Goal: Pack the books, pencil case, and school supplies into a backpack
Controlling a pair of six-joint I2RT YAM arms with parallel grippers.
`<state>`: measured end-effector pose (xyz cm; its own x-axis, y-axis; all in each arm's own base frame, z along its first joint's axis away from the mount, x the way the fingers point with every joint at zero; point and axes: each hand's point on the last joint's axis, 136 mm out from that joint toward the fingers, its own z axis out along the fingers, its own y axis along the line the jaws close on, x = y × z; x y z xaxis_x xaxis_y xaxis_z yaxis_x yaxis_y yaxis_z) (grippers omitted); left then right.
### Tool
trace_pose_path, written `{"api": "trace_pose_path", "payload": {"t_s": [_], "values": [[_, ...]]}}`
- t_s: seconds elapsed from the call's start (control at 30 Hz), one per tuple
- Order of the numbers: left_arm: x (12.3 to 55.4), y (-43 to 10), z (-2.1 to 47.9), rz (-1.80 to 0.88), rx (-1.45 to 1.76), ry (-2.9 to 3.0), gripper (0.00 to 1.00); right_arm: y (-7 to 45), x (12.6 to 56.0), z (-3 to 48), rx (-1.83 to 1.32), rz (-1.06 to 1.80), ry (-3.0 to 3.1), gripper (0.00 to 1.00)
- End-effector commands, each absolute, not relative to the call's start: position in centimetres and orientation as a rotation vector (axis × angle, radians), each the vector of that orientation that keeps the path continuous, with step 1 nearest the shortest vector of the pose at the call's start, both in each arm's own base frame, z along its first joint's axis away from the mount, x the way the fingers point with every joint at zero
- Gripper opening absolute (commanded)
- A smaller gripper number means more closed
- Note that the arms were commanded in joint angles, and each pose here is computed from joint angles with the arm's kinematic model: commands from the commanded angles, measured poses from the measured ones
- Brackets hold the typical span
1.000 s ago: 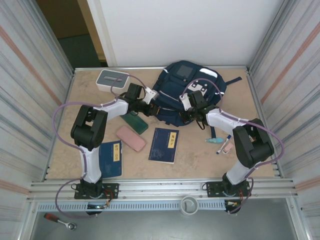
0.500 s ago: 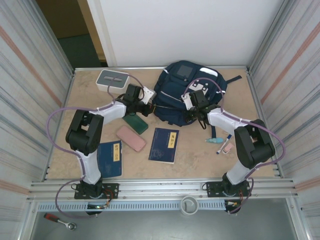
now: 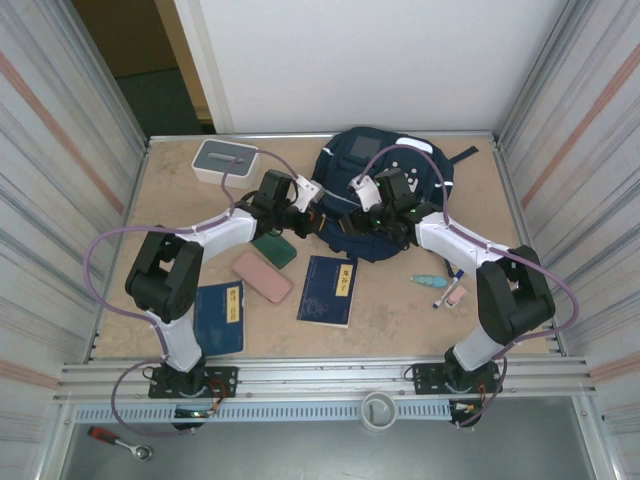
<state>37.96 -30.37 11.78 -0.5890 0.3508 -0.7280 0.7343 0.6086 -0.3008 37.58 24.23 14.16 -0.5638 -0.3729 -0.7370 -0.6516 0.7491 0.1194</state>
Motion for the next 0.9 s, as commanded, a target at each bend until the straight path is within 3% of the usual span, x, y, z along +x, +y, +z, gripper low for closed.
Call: {"api": "trace_pose_path", "payload": {"t_s": [0.0,0.23,0.33,0.4,0.5,0.7,0.87], "values": [[37.1,-31.5,15.7,-0.889,0.869,2.096,0.0,26.4,38.0,13.6,-0.85,0.56,2.186,0.58],[37.0,-31.1,16.1,-0.87,0.862,2.095,0.0,27.3,38.5,11.3,-0.866,0.571,2.217,0.53],[37.2,-30.8,16.2,-0.867,0.851,2.095,0.0,26.0,39.1,10.2,-0.835,0.498,2.253,0.37],[37.4,-30.4,16.1,-0.853,0.836,2.098,0.0,25.0,39.4,9.9,-0.815,0.446,2.27,0.17],[38.5,-28.7,15.9,-0.782,0.777,2.127,0.0,23.4,39.4,10.5,-0.793,0.381,2.27,0.01],[41.8,-22.8,13.8,-0.483,0.58,2.248,0.0,21.1,37.9,11.9,-0.748,0.405,2.252,0.0],[43.0,-21.1,12.5,-0.366,0.52,2.318,0.0,21.2,36.8,11.9,-0.774,0.44,2.242,0.0]]}}
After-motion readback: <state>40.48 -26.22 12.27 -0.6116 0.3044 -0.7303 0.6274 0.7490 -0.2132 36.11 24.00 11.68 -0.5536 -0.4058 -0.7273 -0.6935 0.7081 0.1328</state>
